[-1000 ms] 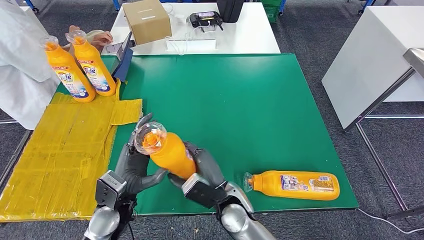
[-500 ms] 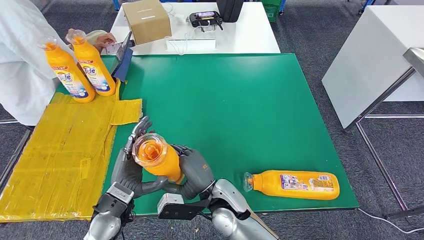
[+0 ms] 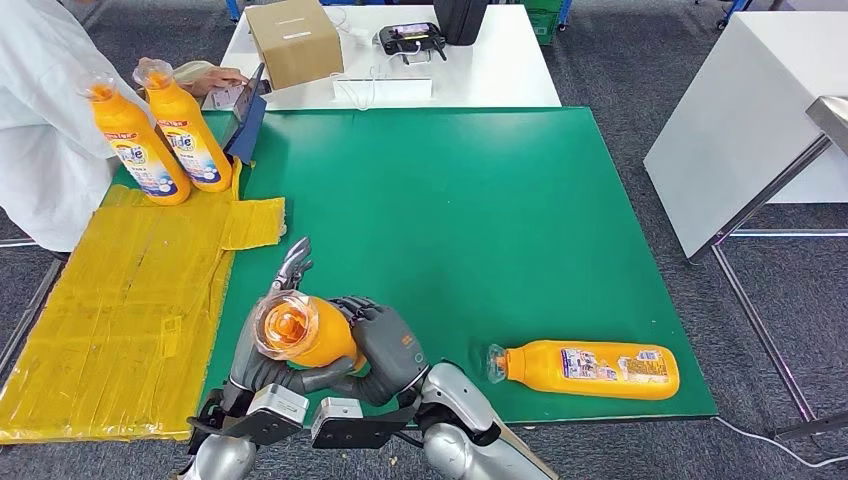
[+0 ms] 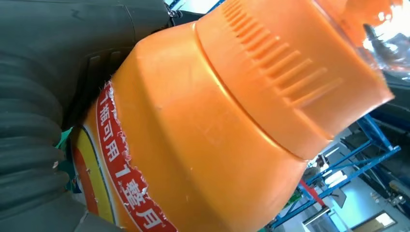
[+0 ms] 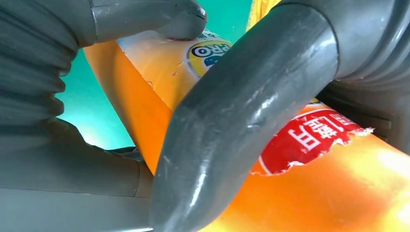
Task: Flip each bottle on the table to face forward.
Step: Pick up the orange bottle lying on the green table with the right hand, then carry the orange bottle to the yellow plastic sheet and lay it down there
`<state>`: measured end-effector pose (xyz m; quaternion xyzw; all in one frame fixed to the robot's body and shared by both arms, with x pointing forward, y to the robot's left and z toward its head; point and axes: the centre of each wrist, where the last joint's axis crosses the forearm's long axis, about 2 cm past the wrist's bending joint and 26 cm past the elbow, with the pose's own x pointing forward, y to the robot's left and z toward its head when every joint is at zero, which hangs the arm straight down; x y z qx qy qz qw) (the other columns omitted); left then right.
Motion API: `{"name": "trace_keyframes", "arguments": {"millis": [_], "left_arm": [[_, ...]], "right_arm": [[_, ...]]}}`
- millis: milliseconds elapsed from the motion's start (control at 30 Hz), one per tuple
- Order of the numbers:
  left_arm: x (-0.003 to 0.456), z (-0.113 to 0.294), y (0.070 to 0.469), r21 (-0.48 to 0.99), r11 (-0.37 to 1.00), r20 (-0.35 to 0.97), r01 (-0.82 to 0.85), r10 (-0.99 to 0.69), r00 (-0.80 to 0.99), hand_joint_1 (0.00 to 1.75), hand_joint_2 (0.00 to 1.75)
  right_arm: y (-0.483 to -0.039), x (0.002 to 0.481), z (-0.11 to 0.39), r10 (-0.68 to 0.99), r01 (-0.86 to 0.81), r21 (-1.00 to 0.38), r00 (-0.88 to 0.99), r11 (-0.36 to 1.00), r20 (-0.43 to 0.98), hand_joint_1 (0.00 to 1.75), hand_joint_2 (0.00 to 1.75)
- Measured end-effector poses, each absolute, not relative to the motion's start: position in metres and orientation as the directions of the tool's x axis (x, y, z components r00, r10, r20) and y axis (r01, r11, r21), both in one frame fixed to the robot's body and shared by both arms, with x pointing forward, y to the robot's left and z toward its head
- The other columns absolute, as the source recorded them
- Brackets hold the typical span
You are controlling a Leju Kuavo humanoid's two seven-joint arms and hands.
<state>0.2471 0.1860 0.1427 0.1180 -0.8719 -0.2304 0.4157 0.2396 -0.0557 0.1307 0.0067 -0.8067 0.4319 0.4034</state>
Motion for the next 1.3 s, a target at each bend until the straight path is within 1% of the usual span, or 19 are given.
{"name": "trace_keyframes", "arguments": {"millis": [67,200,333,600,833,967,1033,1100,1200,1300], "left_arm": [[0.247,0.141,0.186,0.490,0.871,0.691,0.028,-0.369,-0.621,0.00,1.75],[0.246,0.137,0.186,0.455,0.880,0.741,0.138,-0.288,-0.606,1.75,1.75],[0.246,0.135,0.188,0.403,0.893,0.778,0.201,-0.218,-0.589,1.75,1.75],[0.246,0.134,0.190,0.303,0.916,0.826,0.264,-0.115,-0.551,1.75,1.75],[0.247,0.133,0.192,0.282,0.921,0.835,0.270,-0.097,-0.542,1.75,1.75],[0.248,0.134,0.194,0.271,0.928,0.835,0.256,-0.095,-0.541,1.75,1.75],[0.249,0.135,0.194,0.268,0.934,0.832,0.237,-0.100,-0.546,1.75,1.75],[0.252,0.139,0.196,0.291,0.942,0.812,0.167,-0.151,-0.563,1.75,1.75],[0.266,0.151,0.212,0.375,0.925,0.744,-0.066,-0.343,-0.573,1.75,1.75],[0.282,0.162,0.240,0.460,0.847,0.659,-0.265,-0.526,-0.538,1.75,1.75]], "right_arm": [[-0.056,0.238,0.129,0.339,-0.363,-0.689,-0.669,0.627,0.661,1.75,1.75],[-0.057,0.236,0.127,0.340,-0.371,-0.687,-0.663,0.624,0.667,1.75,1.75],[-0.057,0.234,0.126,0.341,-0.376,-0.686,-0.659,0.623,0.671,1.75,1.75],[-0.057,0.233,0.125,0.342,-0.374,-0.684,-0.656,0.627,0.673,1.75,1.75],[-0.057,0.233,0.125,0.343,-0.368,-0.683,-0.657,0.630,0.671,1.75,1.75],[-0.057,0.233,0.125,0.345,-0.349,-0.681,-0.662,0.644,0.665,0.00,1.75],[-0.058,0.232,0.126,0.344,-0.326,-0.673,-0.666,0.664,0.662,0.00,1.75],[-0.060,0.230,0.128,0.354,-0.283,-0.664,-0.669,0.692,0.654,0.00,1.75],[-0.076,0.226,0.133,0.406,-0.162,-0.658,-0.673,0.735,0.619,0.00,1.75],[-0.104,0.229,0.140,0.468,-0.051,-0.658,-0.662,0.751,0.585,0.00,1.75]]}}
